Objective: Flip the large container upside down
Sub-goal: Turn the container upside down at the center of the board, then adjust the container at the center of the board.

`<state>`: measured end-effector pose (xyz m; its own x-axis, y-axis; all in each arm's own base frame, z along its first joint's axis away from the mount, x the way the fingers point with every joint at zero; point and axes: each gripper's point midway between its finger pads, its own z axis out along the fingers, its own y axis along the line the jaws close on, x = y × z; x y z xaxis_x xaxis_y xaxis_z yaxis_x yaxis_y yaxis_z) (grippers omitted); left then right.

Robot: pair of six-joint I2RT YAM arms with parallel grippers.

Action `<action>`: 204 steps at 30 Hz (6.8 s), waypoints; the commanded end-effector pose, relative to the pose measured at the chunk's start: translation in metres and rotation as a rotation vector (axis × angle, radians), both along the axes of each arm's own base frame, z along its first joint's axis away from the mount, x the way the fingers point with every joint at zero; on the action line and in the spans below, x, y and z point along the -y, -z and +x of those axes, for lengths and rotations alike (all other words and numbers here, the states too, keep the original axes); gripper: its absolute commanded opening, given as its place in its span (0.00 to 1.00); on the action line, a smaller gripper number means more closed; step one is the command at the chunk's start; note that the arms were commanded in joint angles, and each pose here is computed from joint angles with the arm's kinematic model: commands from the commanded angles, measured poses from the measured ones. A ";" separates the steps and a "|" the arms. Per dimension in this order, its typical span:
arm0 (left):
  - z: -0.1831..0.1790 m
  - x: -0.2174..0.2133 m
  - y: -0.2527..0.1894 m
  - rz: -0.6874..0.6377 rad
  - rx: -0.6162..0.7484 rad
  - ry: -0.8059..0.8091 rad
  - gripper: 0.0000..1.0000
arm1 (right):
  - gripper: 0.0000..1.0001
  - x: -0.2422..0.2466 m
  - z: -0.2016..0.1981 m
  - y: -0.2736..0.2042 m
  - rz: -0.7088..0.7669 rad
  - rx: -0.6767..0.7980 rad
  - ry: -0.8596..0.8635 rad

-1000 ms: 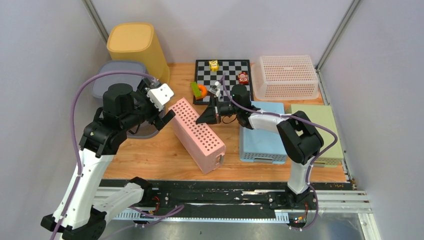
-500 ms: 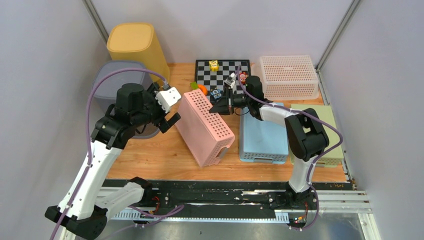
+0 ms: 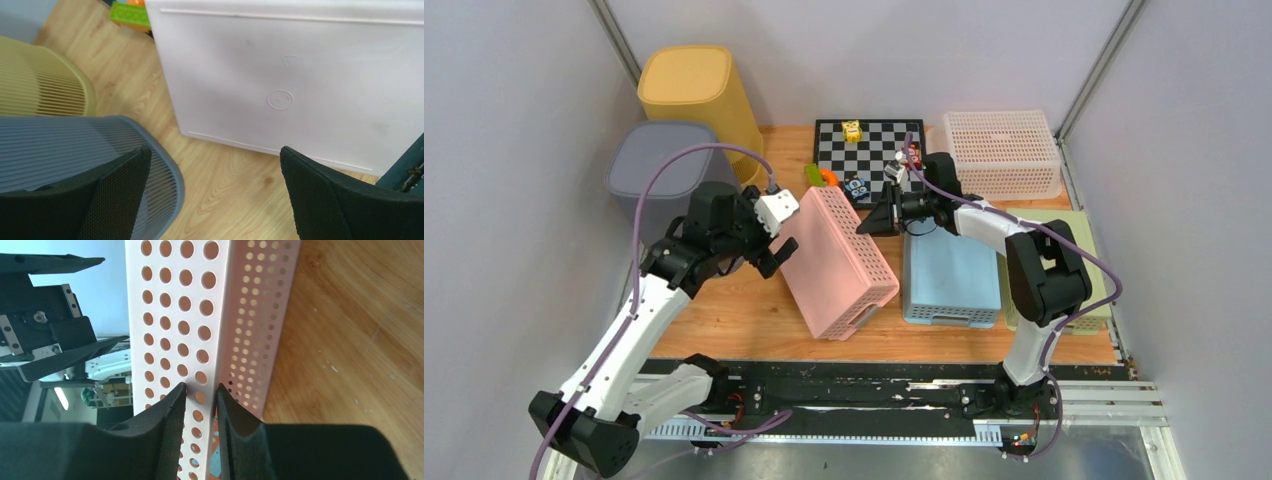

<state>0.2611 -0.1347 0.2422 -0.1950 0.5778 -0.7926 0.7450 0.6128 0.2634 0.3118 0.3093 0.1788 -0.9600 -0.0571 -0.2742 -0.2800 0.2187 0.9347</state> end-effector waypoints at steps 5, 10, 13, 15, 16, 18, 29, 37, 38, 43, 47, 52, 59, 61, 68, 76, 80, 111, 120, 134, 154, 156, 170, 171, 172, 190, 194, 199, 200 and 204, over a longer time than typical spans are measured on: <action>-0.004 0.001 0.043 0.026 -0.069 0.036 1.00 | 0.31 0.015 0.001 0.006 -0.080 0.127 0.005; -0.012 -0.010 0.065 0.110 -0.091 0.048 1.00 | 0.32 0.020 0.001 0.010 -0.121 0.145 0.016; -0.013 -0.020 0.071 0.165 -0.080 0.041 1.00 | 0.32 0.023 0.002 0.012 -0.148 0.159 0.024; -0.017 -0.025 0.075 0.193 -0.082 0.050 1.00 | 0.32 0.025 0.002 0.014 -0.166 0.168 0.029; -0.020 -0.026 0.077 0.207 -0.086 0.058 1.00 | 0.32 0.025 0.003 0.015 -0.174 0.172 0.030; -0.025 -0.030 0.082 0.237 -0.103 0.077 1.00 | 0.32 0.027 0.003 0.017 -0.189 0.180 0.032; -0.007 -0.048 0.124 0.292 -0.131 -0.078 1.00 | 0.33 0.035 0.005 0.015 -0.254 0.234 0.046; 0.012 -0.038 0.128 0.178 -0.093 -0.182 1.00 | 0.35 0.045 0.001 0.025 -0.328 0.276 0.036; 0.014 -0.036 0.127 0.155 -0.088 -0.189 1.00 | 0.36 0.046 0.000 0.027 -0.335 0.279 0.033; 0.021 -0.022 0.120 0.055 -0.087 -0.207 1.00 | 0.38 0.046 -0.004 0.034 -0.353 0.294 0.012; 0.030 -0.019 0.121 0.037 -0.106 -0.238 1.00 | 0.39 0.044 -0.008 0.038 -0.369 0.312 -0.011; 0.036 -0.015 0.129 0.028 -0.142 -0.256 1.00 | 0.39 0.044 -0.013 0.041 -0.390 0.327 -0.029; 0.050 -0.013 0.133 0.027 -0.160 -0.295 1.00 | 0.40 0.044 -0.020 0.047 -0.409 0.340 -0.060; 0.055 -0.013 0.132 0.029 -0.158 -0.315 1.00 | 0.40 0.042 -0.024 0.049 -0.416 0.348 -0.082; 0.070 -0.009 0.131 0.028 -0.158 -0.344 1.00 | 0.40 0.032 -0.039 0.049 -0.399 0.357 -0.148; 0.083 -0.006 0.137 0.056 -0.155 -0.373 1.00 | 0.41 0.025 -0.055 0.047 -0.371 0.349 -0.218; 0.088 -0.013 0.132 0.073 -0.138 -0.412 1.00 | 0.42 0.034 -0.043 0.036 -0.446 0.441 -0.176; 0.092 -0.001 0.145 0.050 -0.194 -0.388 1.00 | 0.51 0.040 -0.097 0.076 -0.452 0.404 -0.384; 0.101 -0.005 0.142 0.057 -0.177 -0.441 1.00 | 0.53 0.032 -0.085 0.077 -0.487 0.436 -0.381; 0.100 -0.009 0.142 0.059 -0.186 -0.468 1.00 | 0.55 0.026 -0.040 0.077 -0.559 0.485 -0.303; 0.104 -0.018 0.147 0.118 -0.194 -0.511 1.00 | 0.55 0.017 0.003 0.079 -0.587 0.496 -0.239; 0.105 -0.020 0.146 0.126 -0.189 -0.519 1.00 | 0.55 0.016 0.006 0.080 -0.586 0.499 -0.238; 0.107 -0.023 0.143 0.138 -0.179 -0.533 1.00 | 0.55 0.008 0.021 0.078 -0.582 0.519 -0.231; 0.107 -0.023 0.143 0.138 -0.179 -0.534 1.00 | 0.55 0.007 0.023 0.078 -0.582 0.520 -0.228; 0.107 -0.024 0.143 0.140 -0.180 -0.534 1.00 | 0.55 0.007 0.023 0.077 -0.581 0.520 -0.227; 0.112 -0.037 0.086 0.118 -0.063 -0.566 1.00 | 0.61 0.115 0.048 -0.012 -0.652 0.582 0.044; 0.110 -0.039 0.073 0.107 -0.044 -0.572 1.00 | 0.62 0.176 0.063 -0.011 -0.773 0.535 0.210; 0.104 -0.041 0.051 0.074 -0.001 -0.565 1.00 | 0.61 0.251 0.079 0.002 -0.889 0.423 0.422; 0.102 -0.040 0.046 0.066 0.006 -0.559 1.00 | 0.61 0.264 0.082 0.005 -0.897 0.406 0.456; 0.091 -0.040 0.025 0.045 0.040 -0.519 1.00 | 0.61 0.286 0.084 0.021 -0.920 0.351 0.499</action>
